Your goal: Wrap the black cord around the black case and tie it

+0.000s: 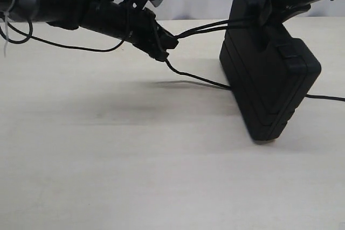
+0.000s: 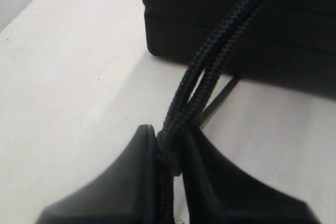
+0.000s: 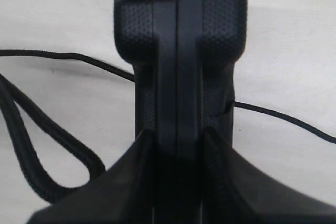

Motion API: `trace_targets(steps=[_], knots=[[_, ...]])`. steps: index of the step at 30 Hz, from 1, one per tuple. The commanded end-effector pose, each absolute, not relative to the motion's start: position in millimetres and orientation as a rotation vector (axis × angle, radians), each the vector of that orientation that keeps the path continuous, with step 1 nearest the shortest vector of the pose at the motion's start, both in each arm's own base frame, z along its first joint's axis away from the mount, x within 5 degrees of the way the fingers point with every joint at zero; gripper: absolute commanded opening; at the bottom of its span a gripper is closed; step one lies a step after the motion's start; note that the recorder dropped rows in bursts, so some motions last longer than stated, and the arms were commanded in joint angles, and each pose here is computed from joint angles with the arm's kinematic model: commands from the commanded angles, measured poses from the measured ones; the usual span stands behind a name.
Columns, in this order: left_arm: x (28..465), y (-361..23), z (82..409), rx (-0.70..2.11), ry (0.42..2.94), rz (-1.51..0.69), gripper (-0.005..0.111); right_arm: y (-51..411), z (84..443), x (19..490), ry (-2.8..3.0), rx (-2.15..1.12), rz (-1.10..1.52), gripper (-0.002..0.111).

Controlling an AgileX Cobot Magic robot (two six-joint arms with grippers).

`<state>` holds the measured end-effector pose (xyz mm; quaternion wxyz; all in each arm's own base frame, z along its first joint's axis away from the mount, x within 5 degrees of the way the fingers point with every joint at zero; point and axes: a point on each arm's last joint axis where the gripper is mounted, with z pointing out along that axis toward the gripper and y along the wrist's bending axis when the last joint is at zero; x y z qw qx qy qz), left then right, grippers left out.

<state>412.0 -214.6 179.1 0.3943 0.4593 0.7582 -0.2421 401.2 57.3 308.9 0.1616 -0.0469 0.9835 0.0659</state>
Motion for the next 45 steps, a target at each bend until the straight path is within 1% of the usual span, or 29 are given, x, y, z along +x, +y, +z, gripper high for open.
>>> trace_targets(steps=[1, 6, 9, 14, 17, 21, 24, 31, 40, 43, 45], knots=[[414, -221, 186, 1.123, 1.912, -0.551, 0.000, 59, 306, 400, 2.827, -0.142, 0.208, 0.004], [412, -238, 185, 1.085, 1.905, -0.396, 0.000, 59, 306, 400, 2.827, -0.142, 0.208, 0.004], [411, -249, 186, 1.089, 1.864, -0.194, 0.000, 59, 306, 400, 2.827, -0.142, 0.208, 0.004], [401, -275, 194, 1.188, 1.677, 0.116, 0.000, 59, 306, 400, 2.827, -0.142, 0.208, 0.004], [393, -288, 202, 1.195, 1.586, 0.225, 0.000, 59, 306, 400, 2.827, -0.142, 0.208, 0.004], [387, -290, 208, 1.151, 1.531, 0.359, 0.000, 59, 306, 400, 2.827, -0.142, 0.208, 0.004], [378, -294, 205, 1.148, 1.513, 0.402, 0.000, 59, 306, 400, 2.827, -0.142, 0.208, 0.004], [350, -325, 200, 1.240, 1.444, 0.360, 0.000, 59, 306, 400, 2.827, -0.142, 0.208, 0.004], [309, -367, 205, 1.398, 1.198, 0.359, 0.000, 60, 306, 400, 2.826, -0.140, 0.222, 0.004], [304, -372, 206, 1.415, 1.167, 0.355, 0.000, 60, 306, 400, 2.826, -0.140, 0.222, 0.004], [301, -374, 204, 1.476, 1.127, 0.342, 0.000, 60, 306, 400, 2.826, -0.140, 0.222, 0.004]])
